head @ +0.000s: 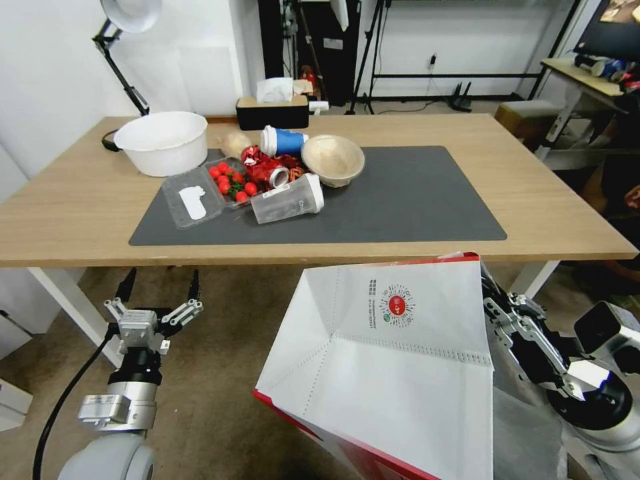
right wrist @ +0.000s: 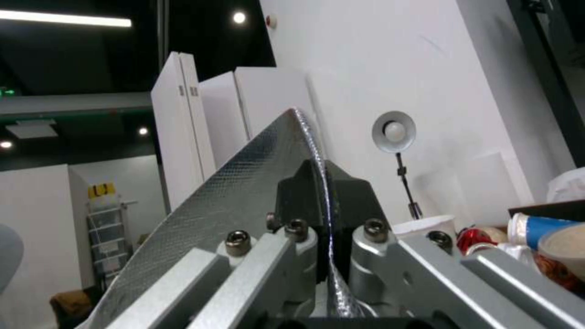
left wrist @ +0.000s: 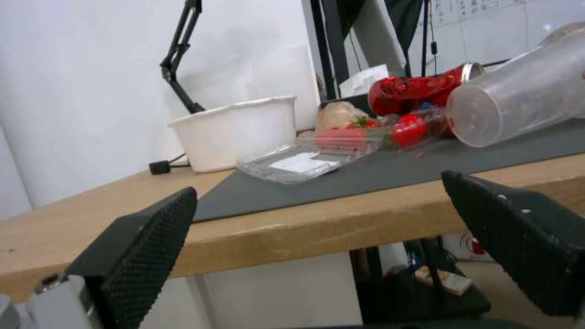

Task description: Pick up the food delivery bag from the floor and place it on the table.

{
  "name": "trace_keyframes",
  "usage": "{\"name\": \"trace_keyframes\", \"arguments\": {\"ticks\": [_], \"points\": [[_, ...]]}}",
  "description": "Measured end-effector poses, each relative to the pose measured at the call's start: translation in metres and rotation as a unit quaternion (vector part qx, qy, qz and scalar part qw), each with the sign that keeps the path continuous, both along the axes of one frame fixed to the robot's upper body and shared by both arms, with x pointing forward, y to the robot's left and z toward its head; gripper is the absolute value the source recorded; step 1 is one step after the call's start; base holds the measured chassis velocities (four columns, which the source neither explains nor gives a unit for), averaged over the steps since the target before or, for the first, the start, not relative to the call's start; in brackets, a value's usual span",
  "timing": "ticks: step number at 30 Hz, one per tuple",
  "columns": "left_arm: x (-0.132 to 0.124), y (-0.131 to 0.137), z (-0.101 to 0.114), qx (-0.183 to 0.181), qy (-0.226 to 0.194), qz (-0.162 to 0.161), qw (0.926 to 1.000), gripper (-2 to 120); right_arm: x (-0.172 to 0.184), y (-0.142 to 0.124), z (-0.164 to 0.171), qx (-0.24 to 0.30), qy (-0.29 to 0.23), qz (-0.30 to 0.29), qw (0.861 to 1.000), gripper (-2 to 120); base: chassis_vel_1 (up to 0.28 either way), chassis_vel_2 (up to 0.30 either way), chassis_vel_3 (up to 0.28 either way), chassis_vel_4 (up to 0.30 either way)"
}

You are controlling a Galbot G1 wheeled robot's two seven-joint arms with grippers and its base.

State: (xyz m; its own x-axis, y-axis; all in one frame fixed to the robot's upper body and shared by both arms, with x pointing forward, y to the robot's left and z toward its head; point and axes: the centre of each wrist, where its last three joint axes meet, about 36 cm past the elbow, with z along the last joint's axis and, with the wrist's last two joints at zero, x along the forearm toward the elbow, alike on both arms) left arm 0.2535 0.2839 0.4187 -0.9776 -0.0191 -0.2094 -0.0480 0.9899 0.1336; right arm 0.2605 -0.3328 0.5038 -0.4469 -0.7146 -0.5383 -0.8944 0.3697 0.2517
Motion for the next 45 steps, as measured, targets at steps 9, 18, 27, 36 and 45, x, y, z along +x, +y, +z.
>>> {"name": "trace_keyframes", "arguments": {"ticks": [9, 18, 27, 36, 45], "points": [[-0.0001, -0.0007, -0.0018, 0.001, 0.003, -0.001, 1.0, 100, 0.0015, -0.0006, -0.0035, 0.001, 0.002, -0.001, 1.0, 0, 0.0, 0.0, 0.0, 0.0], [-0.0006, -0.0015, -0.0032, 0.001, 0.003, -0.001, 1.0, 100, 0.001, -0.0011, -0.0047, 0.001, 0.001, -0.001, 1.0, 0, 0.0, 0.0, 0.0, 0.0], [-0.0009, -0.0021, -0.0029, 0.001, 0.003, -0.001, 1.0, 100, 0.0009, -0.0022, -0.0049, 0.001, -0.001, -0.002, 1.0, 0, 0.0, 0.0, 0.0, 0.0], [-0.0007, -0.0022, -0.0031, 0.001, 0.001, -0.001, 1.0, 100, 0.001, -0.0028, -0.0058, 0.002, -0.002, -0.002, 1.0, 0, 0.0, 0.0, 0.0, 0.0], [0.0006, -0.0022, -0.0034, -0.006, -0.014, -0.01, 0.9998, 100, 0.0012, -0.0034, -0.0061, 0.003, -0.002, -0.002, 1.0, 0, 0.0, 0.0, 0.0, 0.0]]}}
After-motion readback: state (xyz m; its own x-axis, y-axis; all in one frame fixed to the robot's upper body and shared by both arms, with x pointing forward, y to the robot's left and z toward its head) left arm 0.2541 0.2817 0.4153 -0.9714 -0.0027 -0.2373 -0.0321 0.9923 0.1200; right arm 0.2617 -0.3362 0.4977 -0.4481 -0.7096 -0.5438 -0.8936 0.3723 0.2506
